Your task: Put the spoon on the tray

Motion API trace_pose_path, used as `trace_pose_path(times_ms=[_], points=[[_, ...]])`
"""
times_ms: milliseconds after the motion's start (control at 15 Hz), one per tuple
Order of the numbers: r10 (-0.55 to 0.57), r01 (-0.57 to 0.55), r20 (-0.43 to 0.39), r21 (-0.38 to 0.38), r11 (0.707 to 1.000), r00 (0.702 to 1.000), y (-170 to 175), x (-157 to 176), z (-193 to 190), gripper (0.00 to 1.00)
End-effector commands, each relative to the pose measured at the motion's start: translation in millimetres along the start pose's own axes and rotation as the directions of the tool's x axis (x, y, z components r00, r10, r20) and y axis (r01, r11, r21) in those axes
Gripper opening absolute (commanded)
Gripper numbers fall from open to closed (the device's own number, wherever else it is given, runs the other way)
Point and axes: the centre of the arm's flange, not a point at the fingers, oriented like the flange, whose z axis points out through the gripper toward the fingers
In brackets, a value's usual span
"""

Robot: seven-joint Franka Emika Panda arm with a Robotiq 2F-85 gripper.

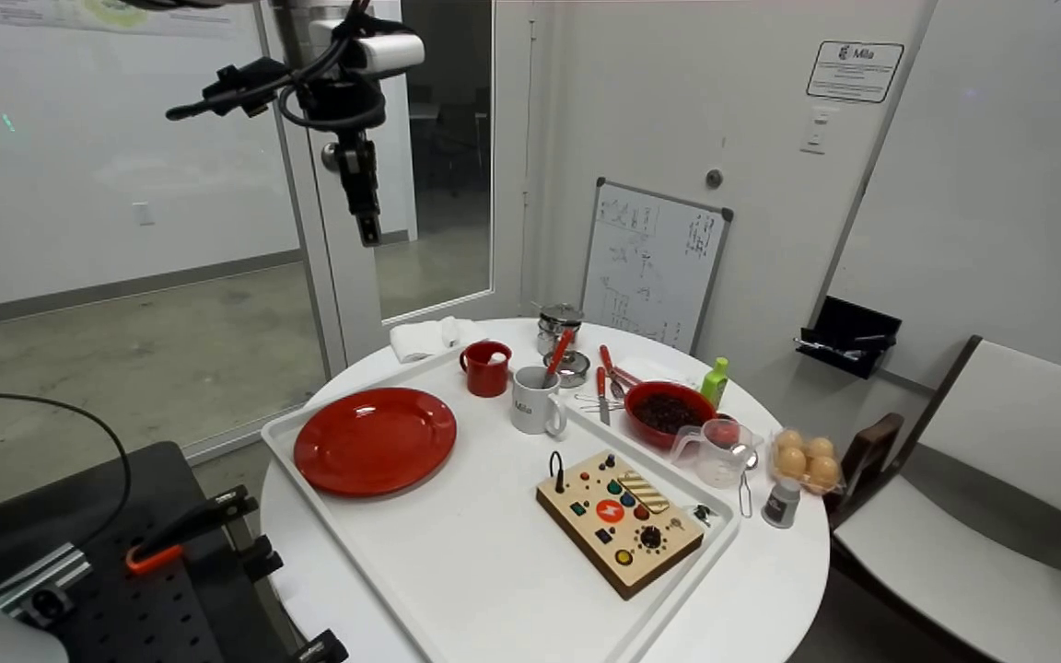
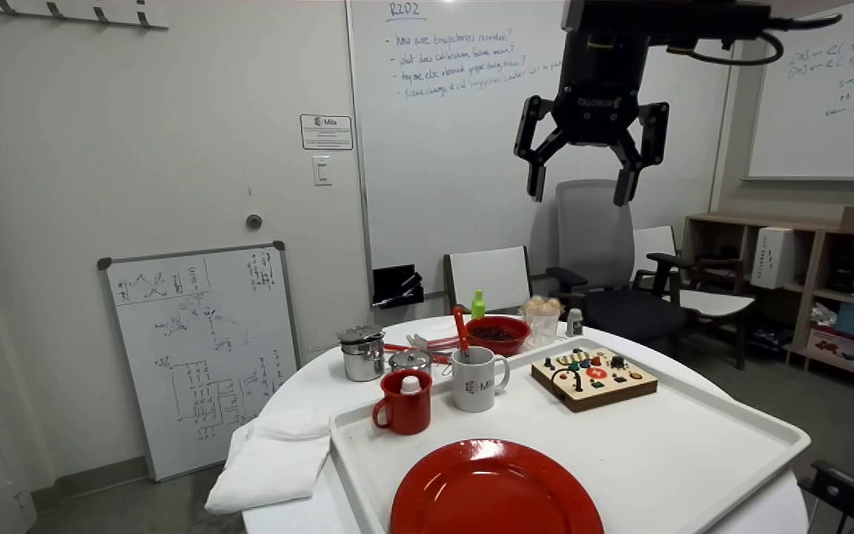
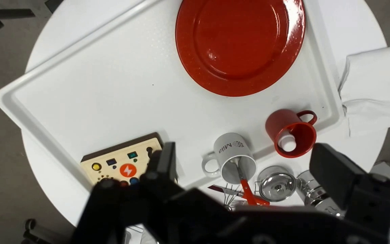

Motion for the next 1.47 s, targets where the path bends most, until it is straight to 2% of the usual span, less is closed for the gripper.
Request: trace_pose_path(times_ms=[0, 67, 267, 467, 667, 933, 1067, 1133, 1333, 1400], points=[[0.001, -0.001, -0.002, 0.002, 1.0, 1.0, 0.1, 0.2, -1.1, 1.0], [-0.001, 0.001, -0.003, 0.002, 1.0, 1.0, -0.2, -0.2, -1.4, 1.0], [0.153, -0.151, -0.045, 0.038, 0.988, 0.987, -13.3, 16.0, 11.8, 1.0], [0.248, -0.241, -0.07, 0.091, 0.966, 0.966, -42.9, 39.0, 33.3, 1.0], [0.299, -0.291, -0.075, 0.096, 0.952, 0.951, -72.5, 60.7, 57.1, 1.0], [0.311, -0.316, -0.1, -0.038, 0.948, 0.945, -103.4, 101.9, 110.0, 1.0], [0.313, -0.315, -0.04, -0.089, 0.945, 0.949, -111.0, 121.5, 132.5, 1.0], [0.309, -0.306, 0.029, -0.083, 0.948, 0.951, -115.4, 128.0, 141.2, 1.0], [0.321, -0.315, 0.138, -0.069, 0.947, 0.937, -130.1, 132.8, 155.2, 1.0], [0.326, -0.321, 0.082, -0.068, 0.945, 0.942, -107.3, 113.1, 153.3, 1.0]])
